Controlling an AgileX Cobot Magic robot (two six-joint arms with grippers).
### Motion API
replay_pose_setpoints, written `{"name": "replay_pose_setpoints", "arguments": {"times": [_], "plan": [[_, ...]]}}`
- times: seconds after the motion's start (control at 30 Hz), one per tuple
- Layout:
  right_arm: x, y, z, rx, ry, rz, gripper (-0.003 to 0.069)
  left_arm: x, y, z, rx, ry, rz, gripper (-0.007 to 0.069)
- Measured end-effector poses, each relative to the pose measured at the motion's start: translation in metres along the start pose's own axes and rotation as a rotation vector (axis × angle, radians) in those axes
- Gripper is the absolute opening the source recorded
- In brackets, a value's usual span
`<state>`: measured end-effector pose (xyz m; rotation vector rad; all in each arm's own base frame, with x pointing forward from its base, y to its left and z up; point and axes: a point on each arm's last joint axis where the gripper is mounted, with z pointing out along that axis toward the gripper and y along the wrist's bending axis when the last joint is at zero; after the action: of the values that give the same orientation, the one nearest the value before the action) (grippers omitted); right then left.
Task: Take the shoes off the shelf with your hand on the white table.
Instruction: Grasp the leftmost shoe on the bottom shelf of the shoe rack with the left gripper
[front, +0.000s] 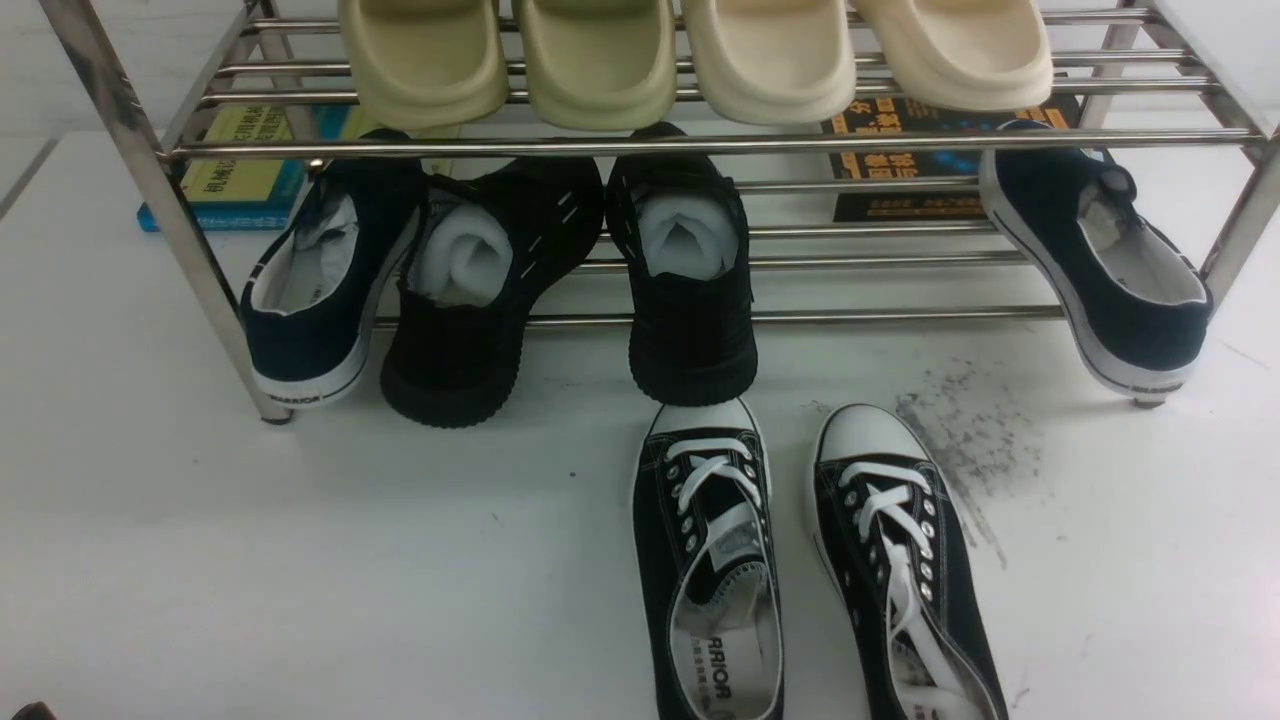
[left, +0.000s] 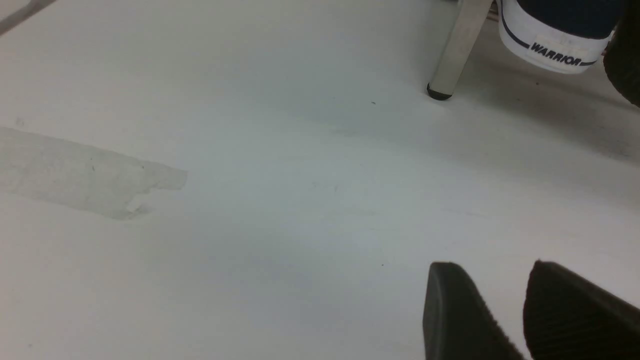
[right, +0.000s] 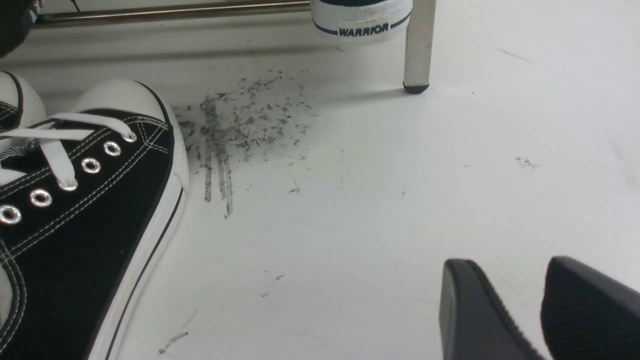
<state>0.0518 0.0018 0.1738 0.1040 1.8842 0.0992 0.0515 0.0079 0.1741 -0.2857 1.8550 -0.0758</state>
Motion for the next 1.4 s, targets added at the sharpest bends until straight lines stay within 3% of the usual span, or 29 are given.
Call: {"name": "replay_pose_setpoints", "arguments": {"times": [0.5, 0.6, 0.73, 0.77, 0.8, 0.93, 1.27, 1.4], "plan": [[0.0, 0.0, 0.0, 0.0, 0.0, -0.001, 0.0237, 0.0, 0.0, 0.0, 0.001, -0.002, -0.01, 0.0243], [0.0, 0.0, 0.0, 0.0, 0.0, -0.001, 0.0237, 0.0, -0.004, 0.0, 0.047, -0.004, -0.224, 0.0243], [0.0, 0.0, 0.0, 0.0, 0.0, -0.001, 0.0237, 0.001, -0.012, 0.0, 0.138, 0.04, -0.703, 0.0243], [0.0, 0.0, 0.0, 0.0, 0.0, -0.001, 0.0237, 0.001, -0.013, 0.0, 0.141, 0.045, -0.737, 0.0243], [0.0, 0.0, 0.0, 0.0, 0.0, -0.001, 0.0237, 0.002, -0.015, 0.0, 0.164, 0.071, -0.897, 0.0243], [0.0, 0.0, 0.0, -0.001, 0.0, 0.001, 0.0237, 0.002, -0.018, -0.001, 0.188, 0.105, -1.1, 0.0243], [0.0, 0.0, 0.0, -0.001, 0.0, 0.001, 0.0237, -0.003, -0.016, 0.0, 0.195, 0.038, -1.063, 0.0241], [0.0, 0.0, 0.0, -0.001, 0.0, 0.001, 0.0237, -0.004, -0.016, -0.001, 0.196, 0.038, -1.045, 0.0208]]}}
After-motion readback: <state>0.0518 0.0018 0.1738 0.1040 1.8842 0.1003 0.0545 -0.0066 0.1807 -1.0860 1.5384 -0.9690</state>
